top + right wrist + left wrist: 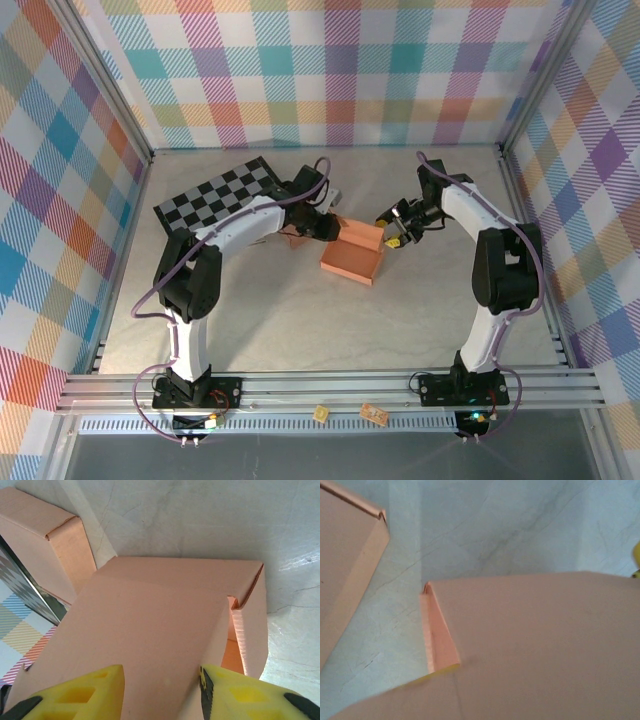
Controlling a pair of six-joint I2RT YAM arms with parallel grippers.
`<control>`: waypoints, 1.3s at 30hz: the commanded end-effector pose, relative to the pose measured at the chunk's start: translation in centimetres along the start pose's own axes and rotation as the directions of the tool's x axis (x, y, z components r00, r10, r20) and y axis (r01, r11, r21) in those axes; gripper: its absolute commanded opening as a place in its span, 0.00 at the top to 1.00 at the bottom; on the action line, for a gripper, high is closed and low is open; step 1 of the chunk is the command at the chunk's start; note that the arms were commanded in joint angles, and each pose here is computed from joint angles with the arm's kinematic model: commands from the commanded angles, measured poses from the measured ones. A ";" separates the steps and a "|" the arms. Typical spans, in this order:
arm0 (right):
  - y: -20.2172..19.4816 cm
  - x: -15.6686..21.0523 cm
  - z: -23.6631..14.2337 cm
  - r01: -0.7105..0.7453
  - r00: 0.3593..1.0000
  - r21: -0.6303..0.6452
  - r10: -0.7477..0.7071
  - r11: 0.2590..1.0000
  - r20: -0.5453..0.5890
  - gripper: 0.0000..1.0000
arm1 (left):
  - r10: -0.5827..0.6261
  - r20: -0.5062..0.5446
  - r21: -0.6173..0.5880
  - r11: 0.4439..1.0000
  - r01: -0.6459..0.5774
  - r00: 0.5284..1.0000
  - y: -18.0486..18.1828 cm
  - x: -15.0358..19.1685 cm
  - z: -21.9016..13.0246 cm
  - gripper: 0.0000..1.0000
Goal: Fold the paper box
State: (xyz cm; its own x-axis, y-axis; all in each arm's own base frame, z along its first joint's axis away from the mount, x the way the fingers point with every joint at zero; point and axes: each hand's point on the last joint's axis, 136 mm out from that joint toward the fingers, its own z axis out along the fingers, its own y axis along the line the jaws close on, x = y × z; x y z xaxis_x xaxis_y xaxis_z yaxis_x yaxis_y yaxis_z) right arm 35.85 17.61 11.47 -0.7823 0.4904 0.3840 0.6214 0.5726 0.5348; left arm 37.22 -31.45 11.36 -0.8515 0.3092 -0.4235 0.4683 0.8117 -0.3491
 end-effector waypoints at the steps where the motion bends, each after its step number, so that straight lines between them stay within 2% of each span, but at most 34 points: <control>1: 0.7 1.7 -0.4 0.045 0.999 -0.019 -0.046 0.999 -0.014 0.57 | 0.017 0.029 0.001 1.000 -0.017 0.999 -0.9 0.6 -0.3 0.83; 8: -0.6 2.5 0.2 0.113 0.993 0.056 -0.114 0.992 0.020 0.62 | 0.011 0.134 -0.007 1.000 -0.010 0.991 -1.0 1.3 -0.2 0.84; 15: -2.3 2.6 1.1 0.116 0.992 0.090 -0.121 0.989 0.047 0.64 | -0.012 0.116 -0.002 1.000 0.012 0.993 -1.4 2.8 0.7 0.84; 26: -2.5 2.8 1.4 0.142 0.981 0.085 -0.151 0.986 0.122 0.67 | -0.046 0.087 0.019 0.999 0.044 0.995 -1.4 4.2 1.0 0.85; 33: -4.1 3.0 2.1 0.152 0.975 0.133 -0.170 0.979 0.142 0.71 | -0.080 0.105 0.047 0.996 0.075 0.991 -1.6 4.4 1.1 0.84; 39: -4.5 2.9 2.3 0.175 0.964 0.138 -0.198 0.975 0.177 0.72 | -0.097 0.109 0.063 0.994 0.090 0.989 -1.9 4.7 0.4 0.78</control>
State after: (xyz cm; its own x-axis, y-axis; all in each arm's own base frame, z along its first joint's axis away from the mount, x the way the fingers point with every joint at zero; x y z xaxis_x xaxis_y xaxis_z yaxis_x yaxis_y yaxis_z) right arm 30.74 18.09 8.21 -0.8658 0.4681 0.1767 0.4910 0.7267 0.4805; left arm 32.83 -30.85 7.33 -0.8761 0.1977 -0.4398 0.3861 0.8339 -0.3944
